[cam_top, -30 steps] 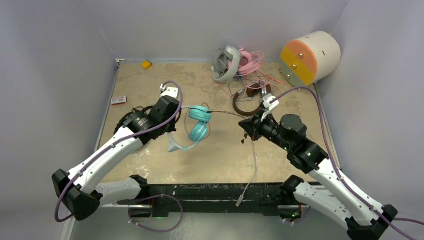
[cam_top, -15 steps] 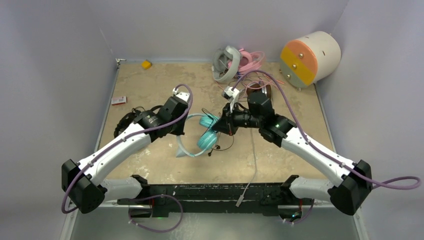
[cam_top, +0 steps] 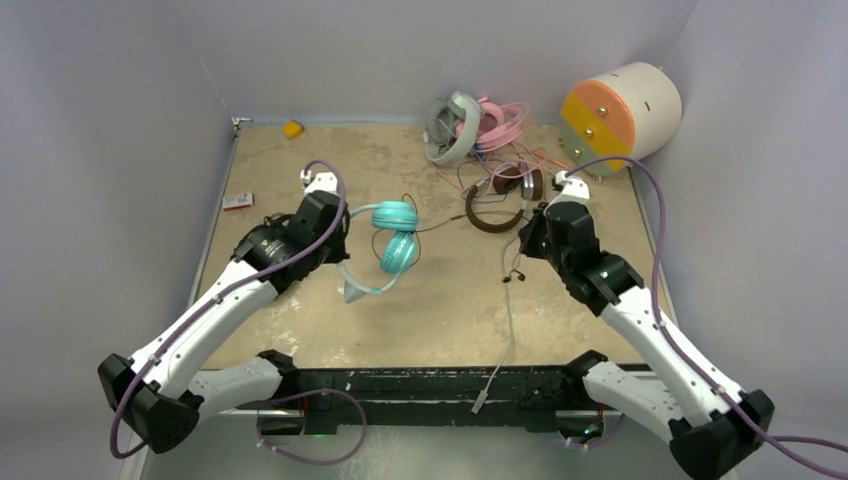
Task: Wrap the headphones
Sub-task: Wrap the headphones cable around the headphones.
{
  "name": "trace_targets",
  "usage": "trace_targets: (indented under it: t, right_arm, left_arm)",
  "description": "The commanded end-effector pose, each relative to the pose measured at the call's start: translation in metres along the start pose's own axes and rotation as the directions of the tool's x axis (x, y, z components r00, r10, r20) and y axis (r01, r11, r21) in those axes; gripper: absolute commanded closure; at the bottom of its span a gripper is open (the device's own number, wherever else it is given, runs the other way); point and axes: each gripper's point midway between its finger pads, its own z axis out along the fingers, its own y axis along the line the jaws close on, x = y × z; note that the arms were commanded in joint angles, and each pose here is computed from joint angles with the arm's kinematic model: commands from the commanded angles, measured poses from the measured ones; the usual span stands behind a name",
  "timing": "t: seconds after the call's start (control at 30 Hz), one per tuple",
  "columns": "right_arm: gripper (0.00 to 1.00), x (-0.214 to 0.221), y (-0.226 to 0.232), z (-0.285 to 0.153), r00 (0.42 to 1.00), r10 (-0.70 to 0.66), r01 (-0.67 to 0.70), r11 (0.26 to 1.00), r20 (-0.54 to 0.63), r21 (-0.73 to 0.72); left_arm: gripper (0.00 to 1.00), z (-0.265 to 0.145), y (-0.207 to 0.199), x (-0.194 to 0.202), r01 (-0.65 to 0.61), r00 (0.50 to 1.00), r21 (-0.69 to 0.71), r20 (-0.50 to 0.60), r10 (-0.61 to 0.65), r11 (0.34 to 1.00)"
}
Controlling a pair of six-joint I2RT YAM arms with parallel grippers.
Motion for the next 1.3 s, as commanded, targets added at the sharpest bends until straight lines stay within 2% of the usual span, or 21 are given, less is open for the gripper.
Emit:
trace_targets:
  t: [0.0,0.07,0.13,0.23,0.27,0.43,0.57,0.67,0.83,0.93,1.07,1.17,1.27]
  right_arm:
    - [1.0,0.024,-0.08,0.0,0.975,0.223,-0.199,0.892,-0.012,0.406]
    - [1.0,0.03,-0.088,0.003,0.965,0.261,-0.235,0.874,-0.001,0.426]
    - [1.0,0.037,-0.093,0.007,0.954,0.301,-0.268,0.862,-0.009,0.429]
    - [1.0,0.044,-0.091,0.018,0.947,0.315,-0.269,0.877,-0.055,0.399]
    - [1.0,0.046,-0.092,0.019,0.944,0.323,-0.273,0.875,-0.062,0.4]
    - [1.0,0.055,-0.107,0.019,0.913,0.405,-0.342,0.821,-0.044,0.457]
    - [1.0,0.066,-0.135,0.011,0.831,0.556,-0.455,0.69,-0.01,0.563]
    - [1.0,0.076,-0.142,0.014,0.78,0.625,-0.505,0.654,-0.027,0.563]
    - [1.0,0.084,-0.146,0.014,0.761,0.648,-0.534,0.639,-0.014,0.554]
    - [1.0,0.085,-0.156,0.007,0.754,0.656,-0.545,0.602,0.028,0.583]
    - [1.0,0.084,-0.18,-0.01,0.706,0.694,-0.604,0.487,0.141,0.63]
    - [1.0,0.084,-0.195,-0.025,0.652,0.717,-0.667,0.388,0.247,0.636]
    - [1.0,0.082,-0.21,-0.043,0.615,0.703,-0.708,0.294,0.356,0.642]
  left_arm:
    - [1.0,-0.011,-0.004,-0.03,0.146,0.986,0.085,0.065,-0.151,0.986]
    - [1.0,-0.011,-0.003,-0.031,0.163,0.985,0.124,0.043,-0.169,0.979]
    - [1.0,-0.014,-0.015,-0.029,0.146,0.988,0.219,0.009,-0.151,0.965]
    - [1.0,-0.027,-0.049,-0.018,0.096,0.995,0.419,-0.06,-0.078,0.903]
    - [1.0,-0.03,-0.054,-0.018,0.097,0.995,0.445,-0.067,-0.074,0.89]
    - [1.0,-0.05,-0.065,-0.03,0.119,0.993,0.546,-0.049,-0.11,0.829]
    - [1.0,-0.059,-0.042,-0.052,0.203,0.976,0.543,-0.04,-0.216,0.815]
    - [1.0,-0.074,-0.036,-0.066,0.241,0.958,0.604,-0.024,-0.285,0.759]
    - [1.0,-0.097,-0.056,-0.069,0.178,0.966,0.751,-0.011,-0.258,0.635]
    - [1.0,-0.104,-0.062,-0.068,0.128,0.975,0.789,0.01,-0.221,0.601]
    - [1.0,-0.098,-0.056,-0.062,0.102,0.98,0.763,0.034,-0.198,0.638]
    - [1.0,-0.082,-0.043,-0.059,0.138,0.975,0.688,0.031,-0.218,0.713]
    - [1.0,-0.063,-0.013,-0.061,0.233,0.952,0.521,0.051,-0.303,0.821]
